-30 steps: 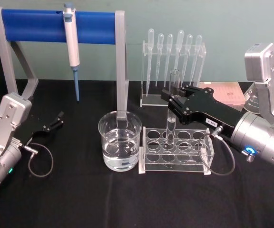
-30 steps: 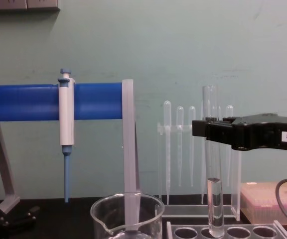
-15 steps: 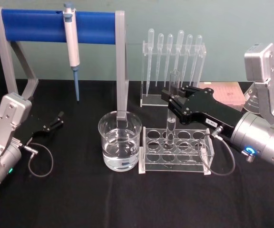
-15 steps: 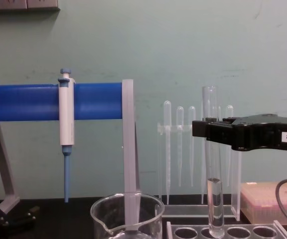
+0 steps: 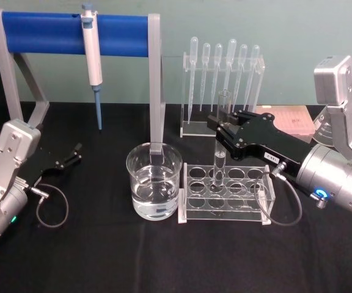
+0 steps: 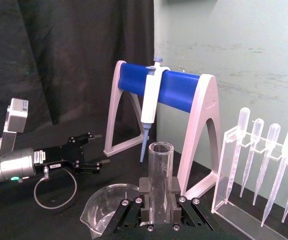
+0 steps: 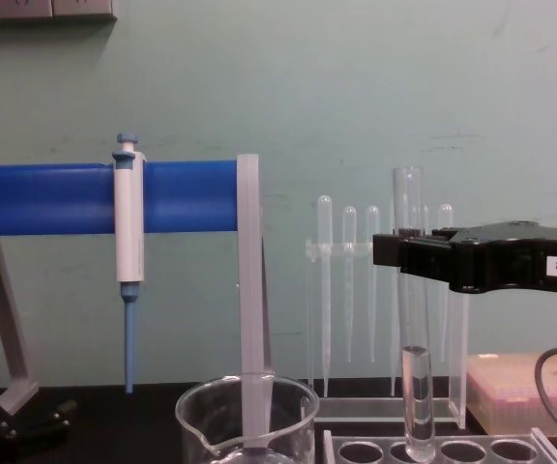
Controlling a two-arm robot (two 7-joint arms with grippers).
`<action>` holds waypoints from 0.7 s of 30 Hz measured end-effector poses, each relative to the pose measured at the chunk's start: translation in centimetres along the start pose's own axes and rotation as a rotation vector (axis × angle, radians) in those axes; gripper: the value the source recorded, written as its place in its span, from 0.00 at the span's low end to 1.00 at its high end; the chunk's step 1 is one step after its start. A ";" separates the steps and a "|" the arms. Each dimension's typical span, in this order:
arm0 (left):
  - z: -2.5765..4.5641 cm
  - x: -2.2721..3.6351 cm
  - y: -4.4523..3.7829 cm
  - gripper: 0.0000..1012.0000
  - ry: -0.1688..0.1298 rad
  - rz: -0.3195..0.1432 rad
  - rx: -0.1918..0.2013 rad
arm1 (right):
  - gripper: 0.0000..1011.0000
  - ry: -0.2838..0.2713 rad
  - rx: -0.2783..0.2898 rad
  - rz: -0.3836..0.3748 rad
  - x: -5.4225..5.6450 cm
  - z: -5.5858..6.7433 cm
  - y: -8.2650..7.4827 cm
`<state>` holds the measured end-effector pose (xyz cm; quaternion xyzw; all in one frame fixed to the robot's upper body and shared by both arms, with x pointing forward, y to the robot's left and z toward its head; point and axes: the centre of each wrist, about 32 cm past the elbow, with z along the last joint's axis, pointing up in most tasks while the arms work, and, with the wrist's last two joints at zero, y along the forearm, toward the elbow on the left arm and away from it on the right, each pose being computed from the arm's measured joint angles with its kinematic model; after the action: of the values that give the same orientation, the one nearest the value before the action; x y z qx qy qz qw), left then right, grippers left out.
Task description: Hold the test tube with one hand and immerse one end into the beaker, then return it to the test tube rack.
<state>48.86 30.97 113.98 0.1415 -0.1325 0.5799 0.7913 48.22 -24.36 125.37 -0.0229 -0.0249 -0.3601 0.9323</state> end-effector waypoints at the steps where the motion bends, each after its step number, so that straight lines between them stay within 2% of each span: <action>1: 0.00 0.00 0.00 0.99 0.000 0.000 0.000 | 0.22 0.000 0.000 0.000 0.0 0.0 0.0; 21: 0.00 0.00 0.00 0.99 0.000 0.000 0.000 | 0.22 0.000 0.000 0.000 0.0 0.0 0.0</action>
<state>48.86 30.97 113.98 0.1415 -0.1325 0.5799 0.7913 48.22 -24.37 125.37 -0.0228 -0.0249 -0.3601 0.9323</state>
